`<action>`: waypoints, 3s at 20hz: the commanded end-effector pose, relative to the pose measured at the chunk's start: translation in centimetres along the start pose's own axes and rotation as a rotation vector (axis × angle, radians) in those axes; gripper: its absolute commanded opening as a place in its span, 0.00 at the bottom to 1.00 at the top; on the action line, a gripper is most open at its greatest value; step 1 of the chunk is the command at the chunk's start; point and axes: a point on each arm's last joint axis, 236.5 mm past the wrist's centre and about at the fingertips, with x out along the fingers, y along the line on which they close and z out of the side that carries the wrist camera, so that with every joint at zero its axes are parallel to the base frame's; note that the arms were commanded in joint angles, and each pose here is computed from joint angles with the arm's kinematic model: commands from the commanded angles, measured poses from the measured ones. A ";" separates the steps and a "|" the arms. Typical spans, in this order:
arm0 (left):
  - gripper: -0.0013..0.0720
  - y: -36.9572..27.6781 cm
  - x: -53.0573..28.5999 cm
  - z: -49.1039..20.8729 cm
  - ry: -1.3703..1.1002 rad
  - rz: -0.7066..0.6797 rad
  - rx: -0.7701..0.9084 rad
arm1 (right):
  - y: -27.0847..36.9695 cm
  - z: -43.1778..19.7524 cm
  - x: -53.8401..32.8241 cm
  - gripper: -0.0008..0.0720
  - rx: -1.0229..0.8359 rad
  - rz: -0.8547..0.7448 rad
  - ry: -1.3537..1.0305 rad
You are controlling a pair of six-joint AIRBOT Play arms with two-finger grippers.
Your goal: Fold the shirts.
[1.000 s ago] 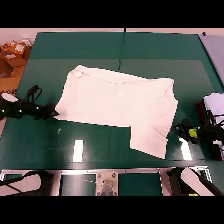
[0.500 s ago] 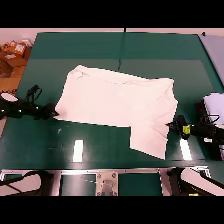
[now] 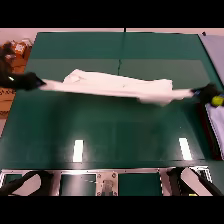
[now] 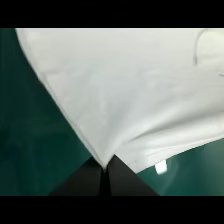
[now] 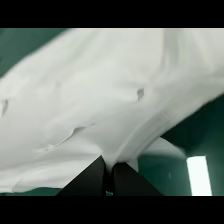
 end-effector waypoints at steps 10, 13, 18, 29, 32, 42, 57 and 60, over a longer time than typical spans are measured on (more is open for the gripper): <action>0.05 -31.8 -40.9 6.0 -1.132 0.116 0.755 | 38.1 5.2 -36.0 0.04 -0.765 0.177 -1.129; 0.05 -29.1 -39.7 7.2 -1.091 0.170 0.669 | 37.1 5.9 -35.3 0.04 -0.752 0.156 -1.110; 0.05 -20.3 -29.1 10.7 -0.839 0.125 0.456 | 27.8 10.5 -26.0 0.04 -0.536 0.105 -0.871; 0.05 0.9 10.4 8.5 -0.176 -0.062 -0.008 | 1.2 8.8 11.1 0.04 -0.033 -0.009 -0.144; 0.05 5.0 15.4 7.6 -0.152 -0.032 -0.107 | -3.0 7.9 17.5 0.04 0.031 -0.035 -0.041; 0.05 9.3 19.0 3.0 0.005 0.058 -0.038 | -8.3 4.9 19.2 0.03 0.053 -0.084 0.193; 0.11 8.9 20.9 -4.9 0.336 -0.021 -0.153 | -11.7 -1.6 16.9 0.31 0.095 -0.195 0.322; 0.64 8.6 17.3 -5.5 0.474 -0.014 -0.218 | -11.7 -0.3 14.3 0.30 0.120 -0.194 0.333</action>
